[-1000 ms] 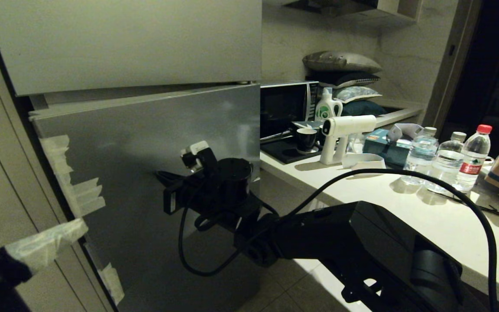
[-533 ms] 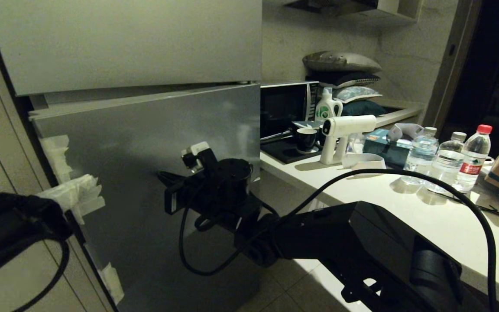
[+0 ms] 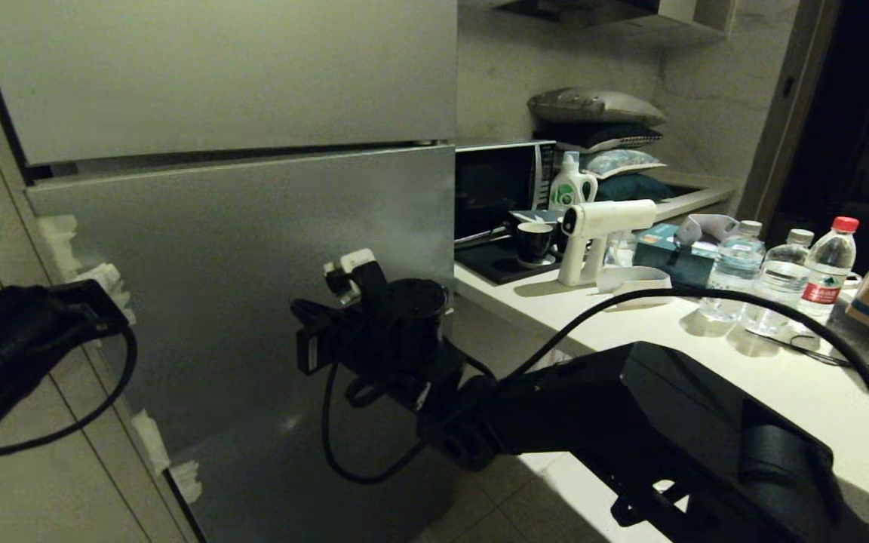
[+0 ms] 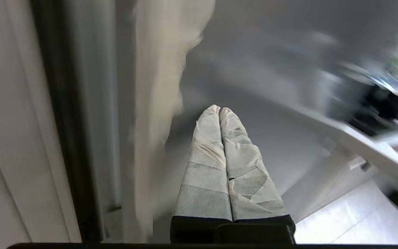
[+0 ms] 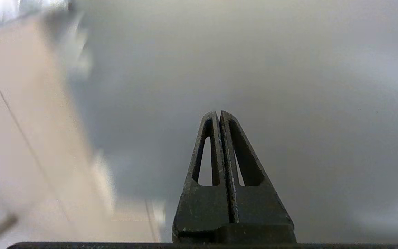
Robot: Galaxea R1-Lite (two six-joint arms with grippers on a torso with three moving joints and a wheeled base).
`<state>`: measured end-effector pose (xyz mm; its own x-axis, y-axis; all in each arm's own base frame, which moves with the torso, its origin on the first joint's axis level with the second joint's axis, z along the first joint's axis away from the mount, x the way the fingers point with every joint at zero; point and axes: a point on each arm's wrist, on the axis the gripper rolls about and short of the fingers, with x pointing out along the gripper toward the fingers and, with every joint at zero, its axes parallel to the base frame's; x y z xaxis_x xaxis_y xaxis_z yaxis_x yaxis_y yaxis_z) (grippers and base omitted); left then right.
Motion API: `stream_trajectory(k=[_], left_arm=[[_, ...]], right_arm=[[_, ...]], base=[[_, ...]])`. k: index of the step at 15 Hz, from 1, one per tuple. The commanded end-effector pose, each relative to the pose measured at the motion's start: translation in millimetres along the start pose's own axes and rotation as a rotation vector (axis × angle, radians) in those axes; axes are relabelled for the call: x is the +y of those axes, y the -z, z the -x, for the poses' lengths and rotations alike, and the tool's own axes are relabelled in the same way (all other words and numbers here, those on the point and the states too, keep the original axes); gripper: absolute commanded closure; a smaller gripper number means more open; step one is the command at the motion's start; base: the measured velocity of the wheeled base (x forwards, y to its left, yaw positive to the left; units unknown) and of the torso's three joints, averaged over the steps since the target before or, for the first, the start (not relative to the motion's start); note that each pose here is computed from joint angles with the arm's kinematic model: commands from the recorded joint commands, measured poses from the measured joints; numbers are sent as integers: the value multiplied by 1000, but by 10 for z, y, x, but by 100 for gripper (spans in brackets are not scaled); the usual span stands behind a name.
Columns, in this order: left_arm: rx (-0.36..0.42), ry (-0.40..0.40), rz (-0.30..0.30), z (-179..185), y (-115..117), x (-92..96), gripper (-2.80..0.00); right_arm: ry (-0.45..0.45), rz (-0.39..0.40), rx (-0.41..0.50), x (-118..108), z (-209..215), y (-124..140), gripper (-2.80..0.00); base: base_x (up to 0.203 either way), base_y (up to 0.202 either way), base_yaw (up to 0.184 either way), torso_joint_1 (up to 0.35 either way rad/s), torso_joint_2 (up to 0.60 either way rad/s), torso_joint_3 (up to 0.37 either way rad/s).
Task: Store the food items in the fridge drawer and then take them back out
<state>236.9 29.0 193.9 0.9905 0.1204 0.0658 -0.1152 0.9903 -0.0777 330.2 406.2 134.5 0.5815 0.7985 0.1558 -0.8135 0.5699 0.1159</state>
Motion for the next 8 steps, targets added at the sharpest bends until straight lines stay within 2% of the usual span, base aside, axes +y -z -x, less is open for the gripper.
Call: stream_trajectory(k=[1, 4, 6, 8], left_arm=[[49, -28, 23, -172, 144, 78, 0], [60, -44, 37, -341, 308, 133, 0], [15, -40, 37, -422, 352, 143, 0], [-21, -31, 34, -397, 285, 126, 0]], right_arm=[[0, 3, -6, 67, 250, -396, 0], [6, 12, 21, 124, 619, -703, 0], [8, 31, 27, 158, 924, -856, 0], [43, 54, 15, 177, 1248, -966, 0]], base=[[0, 0, 0, 0, 0, 0], [0, 0, 0, 0, 0, 0], [0, 0, 0, 0, 0, 0], [0, 0, 0, 0, 0, 0]])
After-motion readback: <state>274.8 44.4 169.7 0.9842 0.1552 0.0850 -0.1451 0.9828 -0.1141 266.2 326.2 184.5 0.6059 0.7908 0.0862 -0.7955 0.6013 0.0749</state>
